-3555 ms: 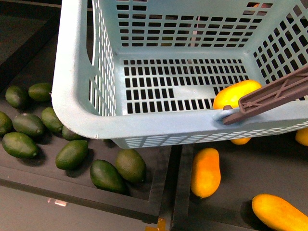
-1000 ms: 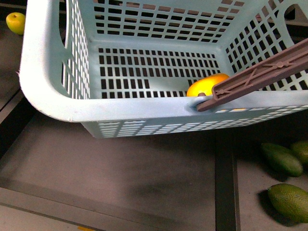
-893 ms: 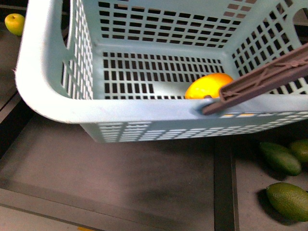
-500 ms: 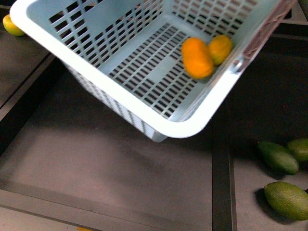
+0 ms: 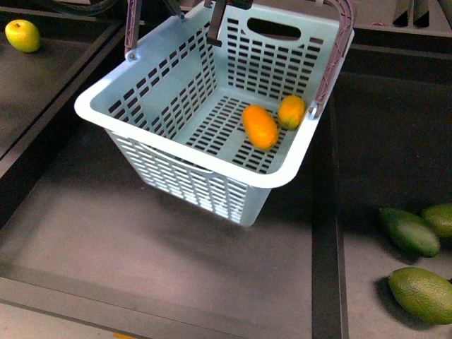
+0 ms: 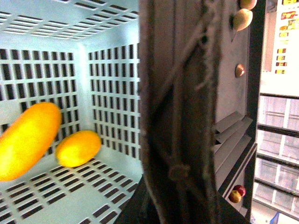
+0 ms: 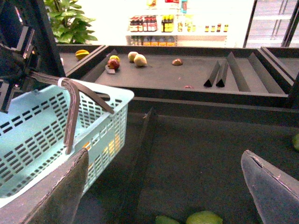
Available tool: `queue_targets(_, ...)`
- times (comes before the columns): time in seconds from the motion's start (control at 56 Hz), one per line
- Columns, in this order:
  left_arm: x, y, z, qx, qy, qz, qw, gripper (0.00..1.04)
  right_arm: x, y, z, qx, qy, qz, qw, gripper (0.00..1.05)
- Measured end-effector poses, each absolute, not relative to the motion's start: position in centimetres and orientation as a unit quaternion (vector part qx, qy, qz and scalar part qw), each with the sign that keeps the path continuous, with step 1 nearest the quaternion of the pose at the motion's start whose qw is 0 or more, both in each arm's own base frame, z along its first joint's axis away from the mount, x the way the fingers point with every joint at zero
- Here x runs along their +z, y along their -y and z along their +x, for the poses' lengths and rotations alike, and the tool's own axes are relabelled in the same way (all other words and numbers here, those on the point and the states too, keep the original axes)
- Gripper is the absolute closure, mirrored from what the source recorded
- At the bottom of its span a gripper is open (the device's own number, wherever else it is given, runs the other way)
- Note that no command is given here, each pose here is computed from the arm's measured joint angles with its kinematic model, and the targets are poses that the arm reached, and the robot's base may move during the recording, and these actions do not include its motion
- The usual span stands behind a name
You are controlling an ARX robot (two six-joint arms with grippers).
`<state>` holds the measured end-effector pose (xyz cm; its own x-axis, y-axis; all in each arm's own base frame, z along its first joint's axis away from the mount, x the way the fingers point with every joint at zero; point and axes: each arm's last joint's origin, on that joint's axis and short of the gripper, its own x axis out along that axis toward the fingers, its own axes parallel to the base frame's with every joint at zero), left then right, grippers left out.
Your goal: Pick lemon and mango into basket
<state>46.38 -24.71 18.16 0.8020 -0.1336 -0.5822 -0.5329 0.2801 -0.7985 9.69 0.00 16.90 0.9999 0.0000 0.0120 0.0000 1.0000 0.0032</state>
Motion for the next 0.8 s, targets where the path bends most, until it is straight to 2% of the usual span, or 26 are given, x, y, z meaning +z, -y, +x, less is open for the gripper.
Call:
queue_targets(0.214, 15.2, 24.4, 46.5, 0.158, -0.288, -0.587, 0.740, 1.00, 16.9, 0.0, 9.7, -0.001, 0.006, 0.001, 1.000, 0.09)
queue_targets(0.518, 14.4, 24.6, 45.3, 0.173, -0.281, -0.590, 0.737, 1.00, 16.9, 0.0, 9.7, -0.001, 0.006, 0.002, 1.000, 0.09)
queue_targets(0.554, 14.4, 24.5, 45.3, 0.174, -0.276, -0.595, 0.735, 0.97, 16.9, 0.0, 9.7, -0.001, 0.006, 0.001, 1.000, 0.09)
queue_targets(0.804, 13.8, 23.9, 44.2, 0.203, -0.262, -0.608, 0.722, 0.53, 16.9, 0.0, 9.7, -0.001, 0.006, 0.001, 1.000, 0.09)
